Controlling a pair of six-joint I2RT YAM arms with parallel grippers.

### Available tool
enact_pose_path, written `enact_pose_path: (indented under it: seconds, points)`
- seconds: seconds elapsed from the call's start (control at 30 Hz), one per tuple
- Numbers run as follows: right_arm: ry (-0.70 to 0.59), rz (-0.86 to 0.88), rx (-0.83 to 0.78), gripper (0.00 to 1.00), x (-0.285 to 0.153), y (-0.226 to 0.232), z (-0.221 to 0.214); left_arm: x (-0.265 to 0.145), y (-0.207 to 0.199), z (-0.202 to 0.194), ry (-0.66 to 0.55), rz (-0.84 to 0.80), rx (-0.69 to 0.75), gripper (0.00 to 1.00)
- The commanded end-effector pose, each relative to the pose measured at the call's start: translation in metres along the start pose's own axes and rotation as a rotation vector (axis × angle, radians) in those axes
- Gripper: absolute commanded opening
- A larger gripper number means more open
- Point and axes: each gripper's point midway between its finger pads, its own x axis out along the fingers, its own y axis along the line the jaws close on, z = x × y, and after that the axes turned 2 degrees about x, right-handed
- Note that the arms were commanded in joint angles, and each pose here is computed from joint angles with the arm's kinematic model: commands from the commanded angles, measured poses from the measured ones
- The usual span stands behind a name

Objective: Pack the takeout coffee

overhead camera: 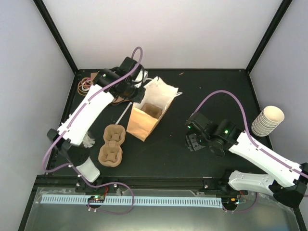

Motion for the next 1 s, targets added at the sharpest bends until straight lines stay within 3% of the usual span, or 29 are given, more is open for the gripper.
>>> enact_pose_path:
  seconds: [0.0, 0.57, 0.97]
  points:
    - [-0.052, -0.061, 0.048, 0.69, -0.023, -0.019, 0.006, -0.023, -0.011, -0.017, -0.053, -0.078, -0.005, 0.02]
    - [-0.295, -0.259, 0.115, 0.68, -0.090, -0.060, 0.058, -0.062, -0.033, -0.060, -0.175, -0.257, 0.078, 0.02]
    - [-0.610, -0.176, 0.145, 0.66, -0.163, -0.056, 0.119, -0.058, -0.037, -0.088, -0.136, -0.261, 0.139, 0.02]
